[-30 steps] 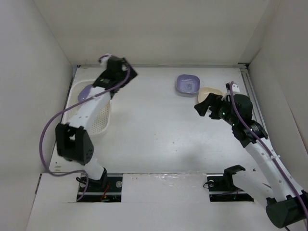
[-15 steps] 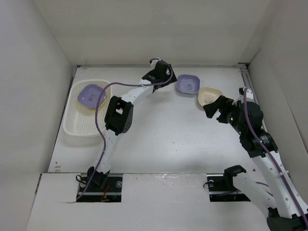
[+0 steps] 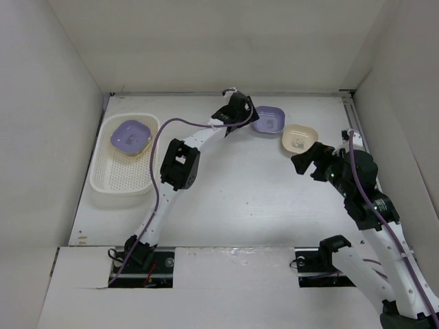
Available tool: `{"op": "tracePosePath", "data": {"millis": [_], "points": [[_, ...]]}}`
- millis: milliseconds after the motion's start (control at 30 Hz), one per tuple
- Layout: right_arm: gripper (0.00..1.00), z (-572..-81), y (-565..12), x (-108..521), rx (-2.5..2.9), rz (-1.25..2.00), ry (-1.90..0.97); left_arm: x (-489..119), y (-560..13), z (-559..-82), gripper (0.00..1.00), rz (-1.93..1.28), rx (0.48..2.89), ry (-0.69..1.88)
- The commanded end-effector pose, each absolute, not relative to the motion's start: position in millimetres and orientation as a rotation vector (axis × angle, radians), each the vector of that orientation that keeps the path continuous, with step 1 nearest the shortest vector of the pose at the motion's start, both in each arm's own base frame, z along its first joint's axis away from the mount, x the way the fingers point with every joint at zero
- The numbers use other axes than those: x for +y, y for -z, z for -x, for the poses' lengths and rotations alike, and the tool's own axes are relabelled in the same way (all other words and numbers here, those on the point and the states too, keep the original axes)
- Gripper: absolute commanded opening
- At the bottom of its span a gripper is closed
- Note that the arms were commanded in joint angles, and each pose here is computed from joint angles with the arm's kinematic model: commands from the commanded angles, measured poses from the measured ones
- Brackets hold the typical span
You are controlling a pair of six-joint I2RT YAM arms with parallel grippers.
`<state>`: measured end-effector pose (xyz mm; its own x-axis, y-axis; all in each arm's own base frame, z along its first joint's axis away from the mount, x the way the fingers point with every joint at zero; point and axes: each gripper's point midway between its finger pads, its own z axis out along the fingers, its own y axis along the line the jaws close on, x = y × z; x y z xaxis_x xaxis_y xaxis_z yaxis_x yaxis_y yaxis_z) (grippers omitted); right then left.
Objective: Place the plates into the plastic bin on the countertop
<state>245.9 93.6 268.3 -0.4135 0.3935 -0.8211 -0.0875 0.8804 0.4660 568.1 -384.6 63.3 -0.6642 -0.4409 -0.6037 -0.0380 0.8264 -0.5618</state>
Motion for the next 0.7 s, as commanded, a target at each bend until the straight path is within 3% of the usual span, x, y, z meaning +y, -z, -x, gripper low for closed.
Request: {"op": "tracePosePath", "data": {"millis": [0,233,333,400,500,667], "points": [[1.0,-244.7,-282.8,93.8,1.893,-0.203,-0.551,-395.5,-85.7,-577.7,0.78,0.342,2.172,0.685],[1.0,-240.1,-293.6,92.2,1.864,-0.19,-0.553,-392.7,-53.6,-569.6,0.42,0.348,2.254,0.604],[1.0,-238.5,-295.7,91.7,1.855,-0.189,-0.555,-391.8,-43.5,-564.9,0.19,0.343,2.287,0.593],[1.0,-236.9,-297.9,91.3,1.846,-0.188,-0.558,-386.3,-40.2,-564.6,0.18,0.356,2.293,0.556],[1.0,-235.9,-302.1,92.7,1.838,-0.181,-0.568,-377.7,-43.5,-564.0,0.0,0.374,2.293,0.504],[1.0,-239.9,-300.1,93.8,1.837,-0.181,-0.569,-346.5,-95.3,-550.4,0.0,0.442,2.23,0.419]]}}
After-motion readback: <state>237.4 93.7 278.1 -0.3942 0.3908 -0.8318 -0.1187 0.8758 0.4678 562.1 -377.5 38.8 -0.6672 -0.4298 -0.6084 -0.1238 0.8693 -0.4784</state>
